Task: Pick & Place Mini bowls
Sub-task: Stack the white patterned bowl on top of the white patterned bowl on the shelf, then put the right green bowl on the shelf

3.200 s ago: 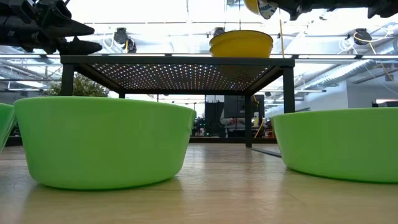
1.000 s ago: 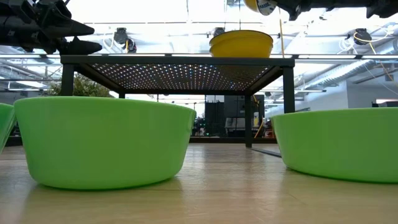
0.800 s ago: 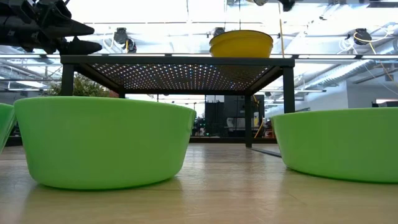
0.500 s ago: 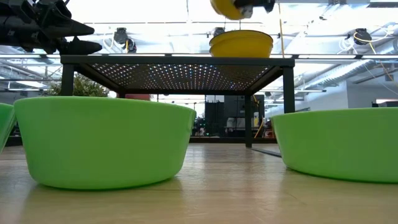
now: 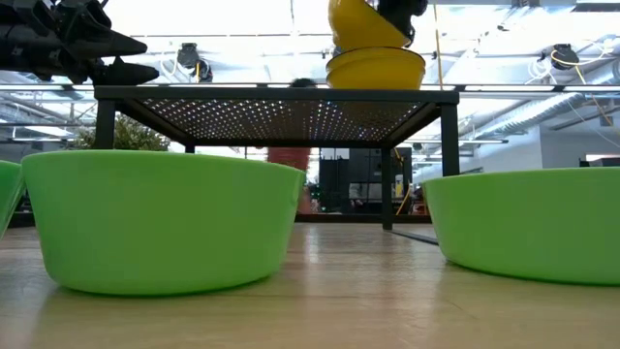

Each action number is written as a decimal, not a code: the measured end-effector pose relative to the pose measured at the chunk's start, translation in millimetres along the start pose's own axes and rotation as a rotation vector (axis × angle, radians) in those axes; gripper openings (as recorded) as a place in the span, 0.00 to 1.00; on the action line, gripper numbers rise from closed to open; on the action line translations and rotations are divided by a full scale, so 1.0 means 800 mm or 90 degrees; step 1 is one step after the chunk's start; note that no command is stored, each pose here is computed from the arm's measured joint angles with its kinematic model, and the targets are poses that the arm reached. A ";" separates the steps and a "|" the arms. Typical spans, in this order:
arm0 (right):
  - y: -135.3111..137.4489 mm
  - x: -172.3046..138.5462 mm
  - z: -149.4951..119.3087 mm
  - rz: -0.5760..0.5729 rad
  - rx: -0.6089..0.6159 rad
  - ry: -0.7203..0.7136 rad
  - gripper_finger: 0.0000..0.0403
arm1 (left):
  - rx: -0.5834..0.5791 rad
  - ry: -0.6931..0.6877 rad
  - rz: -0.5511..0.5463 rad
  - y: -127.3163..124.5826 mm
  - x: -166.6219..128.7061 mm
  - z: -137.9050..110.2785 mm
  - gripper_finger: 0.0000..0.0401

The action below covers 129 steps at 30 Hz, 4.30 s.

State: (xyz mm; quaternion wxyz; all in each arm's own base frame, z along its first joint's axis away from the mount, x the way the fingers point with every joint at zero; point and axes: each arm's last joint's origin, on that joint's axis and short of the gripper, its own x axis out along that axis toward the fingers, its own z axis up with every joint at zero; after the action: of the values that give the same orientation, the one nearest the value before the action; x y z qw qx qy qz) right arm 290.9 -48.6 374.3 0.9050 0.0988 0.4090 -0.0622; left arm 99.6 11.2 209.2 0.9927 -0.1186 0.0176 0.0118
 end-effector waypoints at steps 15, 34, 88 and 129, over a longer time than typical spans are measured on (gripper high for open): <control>-0.004 0.020 -0.008 -0.010 0.013 0.067 0.01 | 0.000 0.000 0.000 0.000 0.000 0.000 0.54; -0.004 0.019 -0.009 -0.012 0.026 0.073 0.13 | 0.000 0.000 0.000 0.000 0.000 0.000 0.54; 0.037 0.015 -0.015 -0.010 -0.072 0.066 0.30 | 0.000 0.000 0.001 0.000 0.000 0.000 0.54; 0.185 0.097 -0.191 0.166 0.188 0.197 0.47 | 0.000 -0.003 0.000 0.000 0.000 0.001 0.54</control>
State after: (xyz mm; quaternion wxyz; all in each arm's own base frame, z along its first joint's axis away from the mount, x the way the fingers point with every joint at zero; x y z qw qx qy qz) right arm 259.7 128.0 236.0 0.8077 0.2900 0.5132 0.0117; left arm 99.6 11.3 209.6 0.9928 -0.1183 0.0154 0.0120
